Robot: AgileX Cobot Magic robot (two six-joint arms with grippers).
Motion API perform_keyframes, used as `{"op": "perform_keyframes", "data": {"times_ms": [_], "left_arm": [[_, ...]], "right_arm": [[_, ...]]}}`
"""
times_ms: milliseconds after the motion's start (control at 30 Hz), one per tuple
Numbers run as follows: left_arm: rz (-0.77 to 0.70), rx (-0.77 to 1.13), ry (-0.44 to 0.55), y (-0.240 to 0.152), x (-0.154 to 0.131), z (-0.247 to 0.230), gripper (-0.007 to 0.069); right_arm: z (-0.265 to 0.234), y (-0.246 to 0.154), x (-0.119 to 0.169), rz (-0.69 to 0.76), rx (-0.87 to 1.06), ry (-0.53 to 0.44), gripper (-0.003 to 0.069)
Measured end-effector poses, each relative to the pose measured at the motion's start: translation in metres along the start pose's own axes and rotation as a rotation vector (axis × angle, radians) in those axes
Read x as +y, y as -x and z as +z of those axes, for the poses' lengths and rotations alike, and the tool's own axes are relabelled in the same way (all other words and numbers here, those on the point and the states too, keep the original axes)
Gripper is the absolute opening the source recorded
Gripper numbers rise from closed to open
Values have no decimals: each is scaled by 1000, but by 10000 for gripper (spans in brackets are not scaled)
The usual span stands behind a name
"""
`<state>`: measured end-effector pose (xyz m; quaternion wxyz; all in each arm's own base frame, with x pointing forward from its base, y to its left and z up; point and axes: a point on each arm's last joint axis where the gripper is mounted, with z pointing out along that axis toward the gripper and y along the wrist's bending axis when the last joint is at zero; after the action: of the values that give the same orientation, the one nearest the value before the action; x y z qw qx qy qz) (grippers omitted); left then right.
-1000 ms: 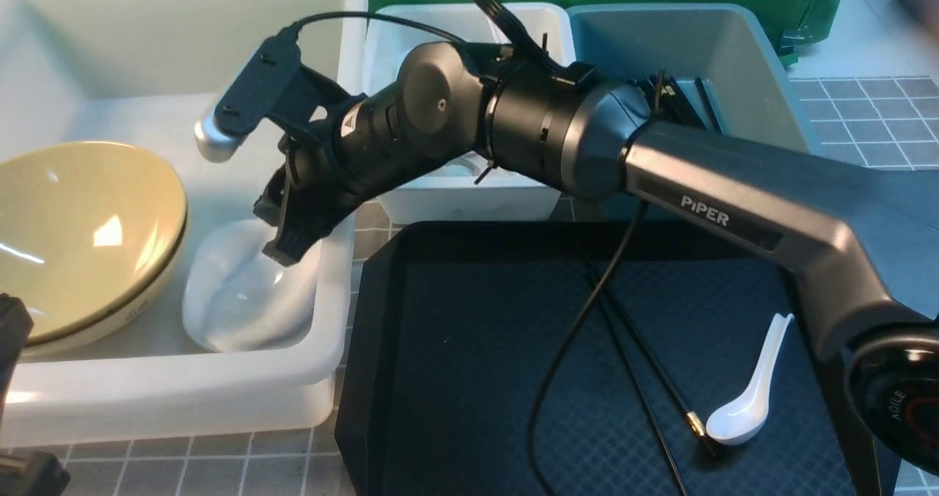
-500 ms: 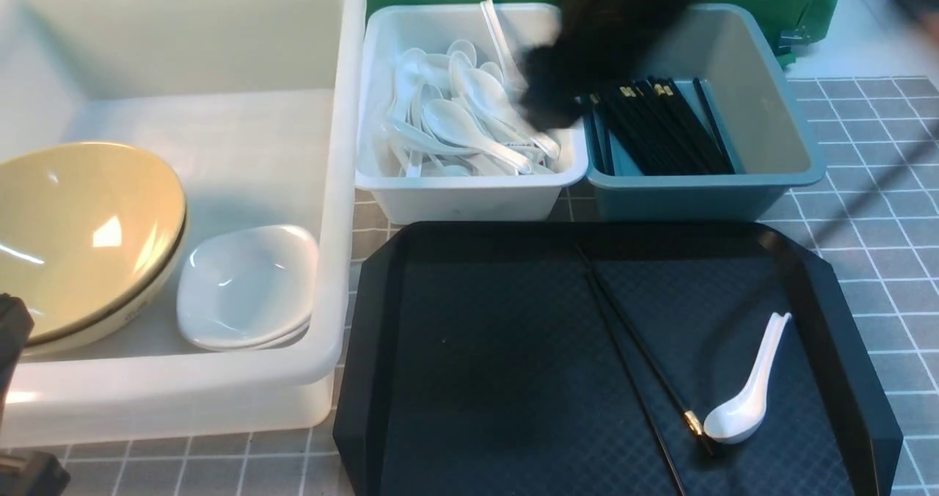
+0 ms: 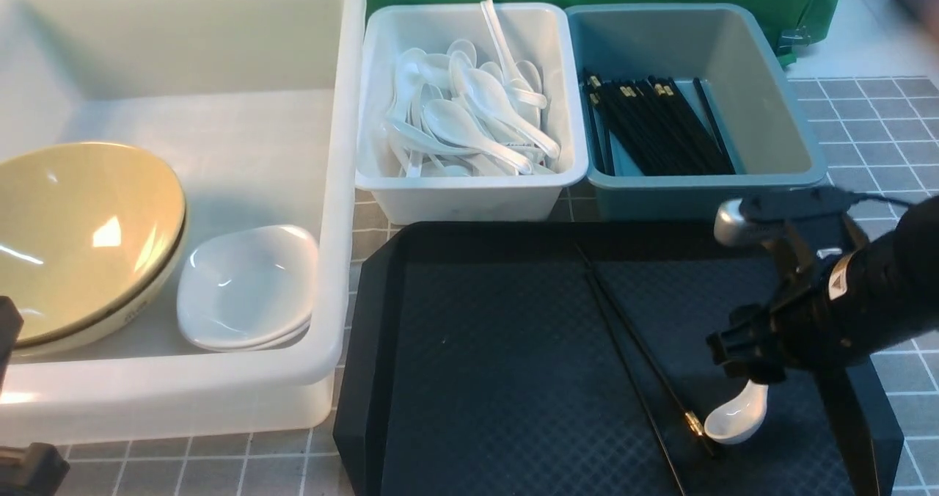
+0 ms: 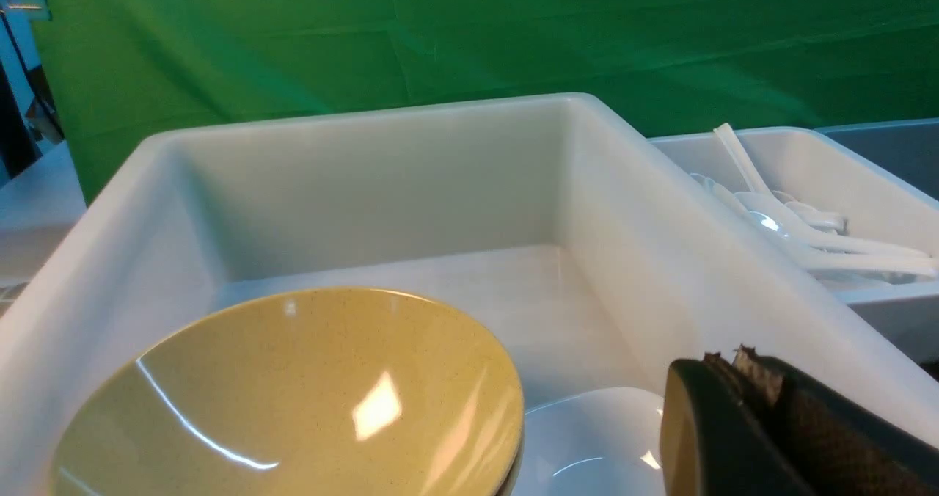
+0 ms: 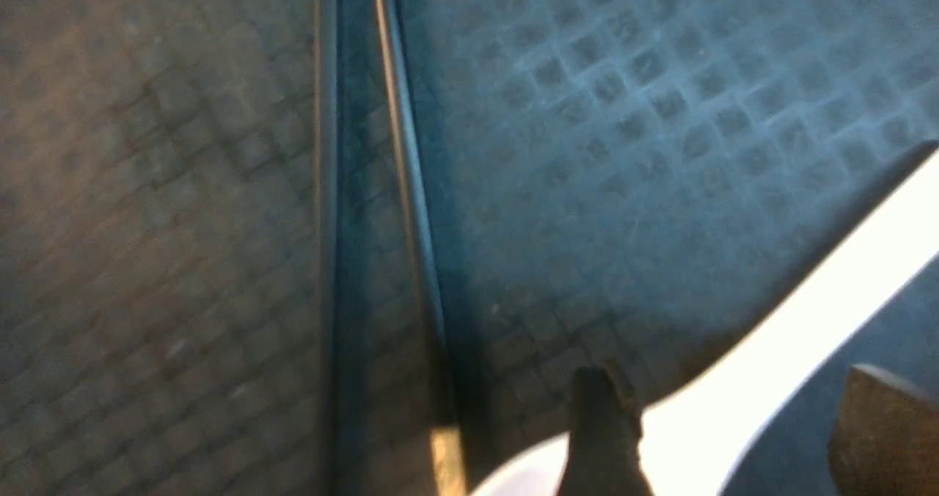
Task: On grey table put chopsticks spoon bowls plates into blue grey white boxes.
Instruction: 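Reach down and grasp the white spoon resting in the bowl with the right gripper, then place the white spoon into the bin of spoons with the right gripper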
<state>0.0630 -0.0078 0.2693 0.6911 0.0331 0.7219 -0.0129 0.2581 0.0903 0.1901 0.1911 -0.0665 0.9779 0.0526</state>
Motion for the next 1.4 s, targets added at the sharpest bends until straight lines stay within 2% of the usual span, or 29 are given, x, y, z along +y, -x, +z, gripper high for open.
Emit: {"op": "perform_keyframes", "data": {"times_ms": [400,500,567,633,733,833,900,1000,1033,1100,1200,1333,1400], "left_arm": [[0,-1,0,0,0,0,-11],[0,-1,0,0,0,0,-11],[0,-1,0,0,0,0,-11],[0,-1,0,0,0,0,-11],[0,-1,0,0,0,0,-11],[0,-1,0,0,0,0,-11],[0,-1,0,0,0,0,-11],[0,-1,0,0,0,0,-11],[0,-1,0,0,0,0,-11],[0,-1,0,0,0,0,-11],[0,-1,0,0,0,0,-11],[0,-1,0,0,0,0,-11],[0,-1,0,0,0,0,-11]], "right_arm": [[37,0,-2,4,57,-28,418],[38,2,-1,-36,48,-28,353],[37,3,-2,-85,44,-29,242],[33,4,-2,-101,54,-29,175],[20,8,-1,-115,48,-25,179],[-8,28,5,-128,-47,13,181],[-31,50,15,-138,-178,73,181],[-58,92,40,-190,-511,156,181],[-58,93,41,-192,-532,157,181],[-70,127,62,-211,-850,164,181],[-66,161,80,-224,-1077,147,181],[-29,194,99,-246,-1063,150,226],[-7,208,108,-274,-973,165,313]]}}
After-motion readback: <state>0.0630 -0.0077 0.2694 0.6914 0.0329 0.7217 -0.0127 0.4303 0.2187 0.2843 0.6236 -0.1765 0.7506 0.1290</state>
